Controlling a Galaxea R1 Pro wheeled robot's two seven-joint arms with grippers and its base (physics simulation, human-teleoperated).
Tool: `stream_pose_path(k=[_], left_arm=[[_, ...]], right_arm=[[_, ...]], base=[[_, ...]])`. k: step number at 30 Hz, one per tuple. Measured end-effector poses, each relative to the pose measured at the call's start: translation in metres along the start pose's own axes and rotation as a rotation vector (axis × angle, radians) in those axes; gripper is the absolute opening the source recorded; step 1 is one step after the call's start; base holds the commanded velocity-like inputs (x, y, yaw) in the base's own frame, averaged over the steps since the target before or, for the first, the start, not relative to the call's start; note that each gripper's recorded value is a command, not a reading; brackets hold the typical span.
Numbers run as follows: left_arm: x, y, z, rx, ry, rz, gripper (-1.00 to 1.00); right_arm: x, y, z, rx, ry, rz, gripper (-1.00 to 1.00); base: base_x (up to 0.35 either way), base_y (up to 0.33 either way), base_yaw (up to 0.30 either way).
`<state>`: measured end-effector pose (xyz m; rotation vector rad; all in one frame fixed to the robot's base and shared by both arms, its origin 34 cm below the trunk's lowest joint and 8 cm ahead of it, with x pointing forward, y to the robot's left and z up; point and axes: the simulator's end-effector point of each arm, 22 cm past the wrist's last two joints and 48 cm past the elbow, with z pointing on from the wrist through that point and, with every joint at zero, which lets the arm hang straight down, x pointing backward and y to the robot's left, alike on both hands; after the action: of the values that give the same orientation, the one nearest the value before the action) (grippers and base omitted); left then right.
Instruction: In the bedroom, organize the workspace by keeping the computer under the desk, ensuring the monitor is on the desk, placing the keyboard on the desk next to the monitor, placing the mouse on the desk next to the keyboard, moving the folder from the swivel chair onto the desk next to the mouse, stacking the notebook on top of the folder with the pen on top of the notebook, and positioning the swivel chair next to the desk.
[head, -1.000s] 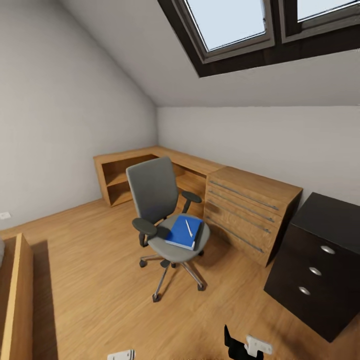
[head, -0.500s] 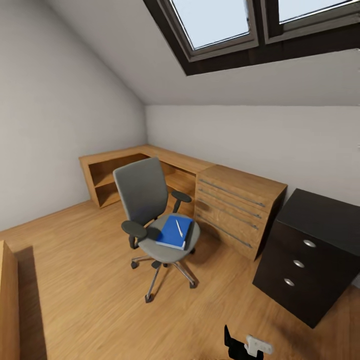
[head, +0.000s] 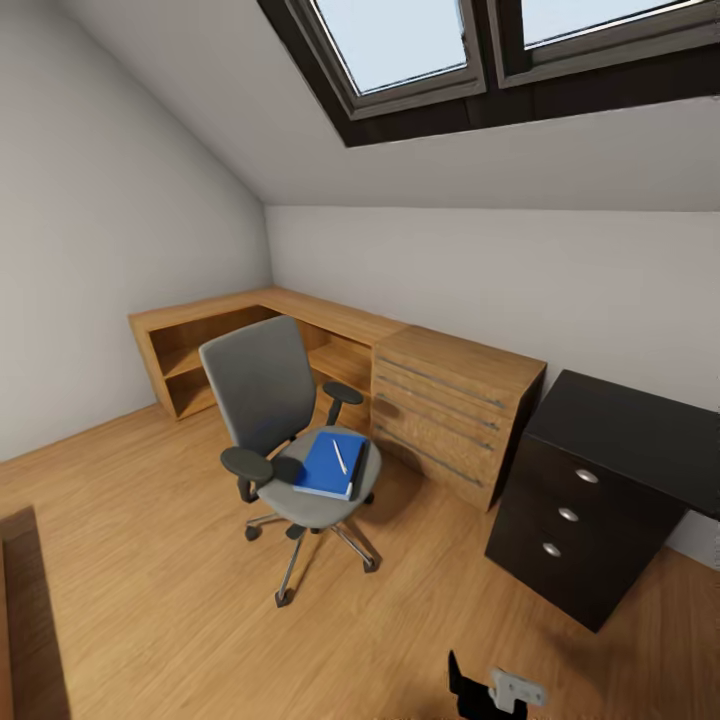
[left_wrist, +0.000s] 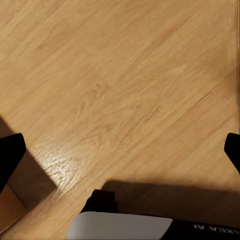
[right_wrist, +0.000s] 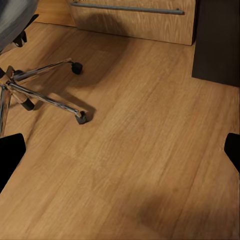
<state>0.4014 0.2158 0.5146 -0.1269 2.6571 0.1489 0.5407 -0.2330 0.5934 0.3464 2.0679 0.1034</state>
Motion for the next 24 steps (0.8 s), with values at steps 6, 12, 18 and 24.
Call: stream_pose_path(k=[6, 12, 18, 24], left_arm=[[0.003, -0.002, -0.008, 0.004, 0.01, 0.009, 1.0], [0.003, 0.0, -0.016, 0.002, 0.018, 0.013, 1.0], [0.002, 0.002, -0.024, -0.001, 0.026, 0.012, 1.0], [-0.003, 0.008, -0.03, -0.012, 0.014, 0.003, 1.0]], right_arm=[[-0.003, 0.002, -0.005, 0.002, 0.01, -0.001, 1.0], [-0.008, 0.001, -0.01, 0.009, 0.016, -0.002, 1.0], [-0.012, 0.003, -0.015, 0.01, 0.024, -0.001, 1.0], [-0.016, 0.004, -0.02, 0.01, 0.03, -0.004, 1.0]], base=[[0.0, 0.0, -0.148], [0.0, 0.0, -0.148], [0.0, 0.0, -0.152], [0.0, 0.0, -0.163]])
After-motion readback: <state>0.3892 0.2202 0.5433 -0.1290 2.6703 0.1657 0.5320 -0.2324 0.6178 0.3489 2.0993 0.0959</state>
